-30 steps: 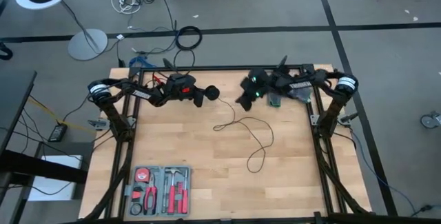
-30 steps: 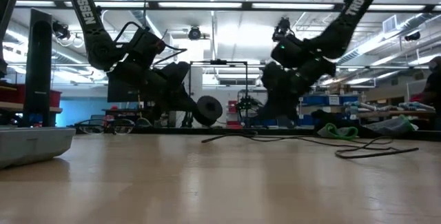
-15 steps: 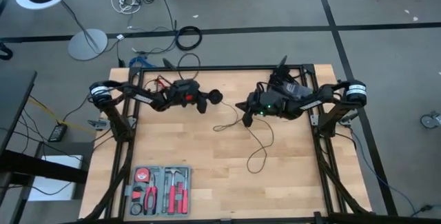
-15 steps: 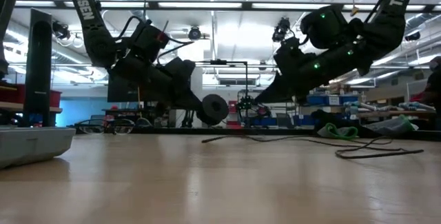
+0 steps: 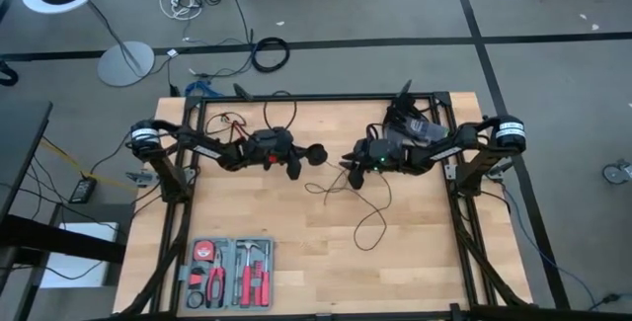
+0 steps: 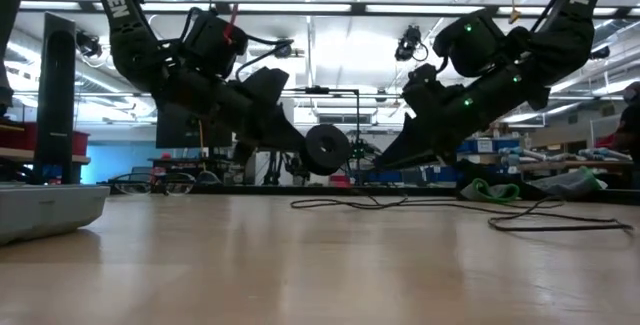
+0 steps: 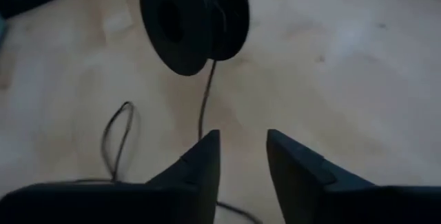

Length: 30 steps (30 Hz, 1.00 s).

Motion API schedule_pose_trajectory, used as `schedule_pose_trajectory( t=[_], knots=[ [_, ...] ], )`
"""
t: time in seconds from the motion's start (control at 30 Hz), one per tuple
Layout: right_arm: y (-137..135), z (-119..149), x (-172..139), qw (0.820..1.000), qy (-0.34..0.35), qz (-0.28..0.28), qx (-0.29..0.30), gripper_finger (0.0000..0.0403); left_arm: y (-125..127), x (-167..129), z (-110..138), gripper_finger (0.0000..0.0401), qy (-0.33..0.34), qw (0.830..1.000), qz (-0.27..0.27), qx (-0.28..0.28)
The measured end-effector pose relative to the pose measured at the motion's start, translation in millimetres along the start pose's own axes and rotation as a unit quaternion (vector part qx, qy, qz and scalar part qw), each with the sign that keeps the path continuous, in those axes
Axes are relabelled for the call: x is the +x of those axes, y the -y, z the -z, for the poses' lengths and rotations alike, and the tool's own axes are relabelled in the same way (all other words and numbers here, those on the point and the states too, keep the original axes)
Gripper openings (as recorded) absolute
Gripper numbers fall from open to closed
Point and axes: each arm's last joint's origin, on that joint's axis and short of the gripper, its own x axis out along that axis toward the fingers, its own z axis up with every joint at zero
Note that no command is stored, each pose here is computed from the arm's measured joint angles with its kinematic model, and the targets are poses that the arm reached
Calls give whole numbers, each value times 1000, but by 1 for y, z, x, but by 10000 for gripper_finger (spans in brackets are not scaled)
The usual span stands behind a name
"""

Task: Coil cords
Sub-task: Coil the black wire onto the black spool

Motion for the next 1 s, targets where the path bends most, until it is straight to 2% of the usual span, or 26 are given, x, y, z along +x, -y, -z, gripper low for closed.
schedule_pose_trajectory(
  t=[0.27, 0.43, 0.67, 0.8, 0.93, 1.0],
  knots=[
    [-16, 9, -3, 999, -26, -23, -8, 172, 2, 0, 1, 0, 2, 1000, -5, 2],
    [-18, 18, -4, 998, -63, -17, -12, 176, 3, -2, -3, 0, 8, 1000, -4, 6],
    [-17, 18, -4, 998, -65, -15, 13, 165, 6, -11, -16, 0, 33, 999, -16, 33],
    [-18, 17, -4, 998, -66, -14, 13, 126, 4, -11, -13, 0, 20, 999, -29, 26],
    [-23, 7, 0, 997, -70, -14, 10, 35, 5, -11, -14, 0, 27, 999, -26, 23],
    [-28, 1, 3, 997, -73, -10, 0, 11, 6, -11, -16, 0, 37, 999, -23, 22]
  ],
)
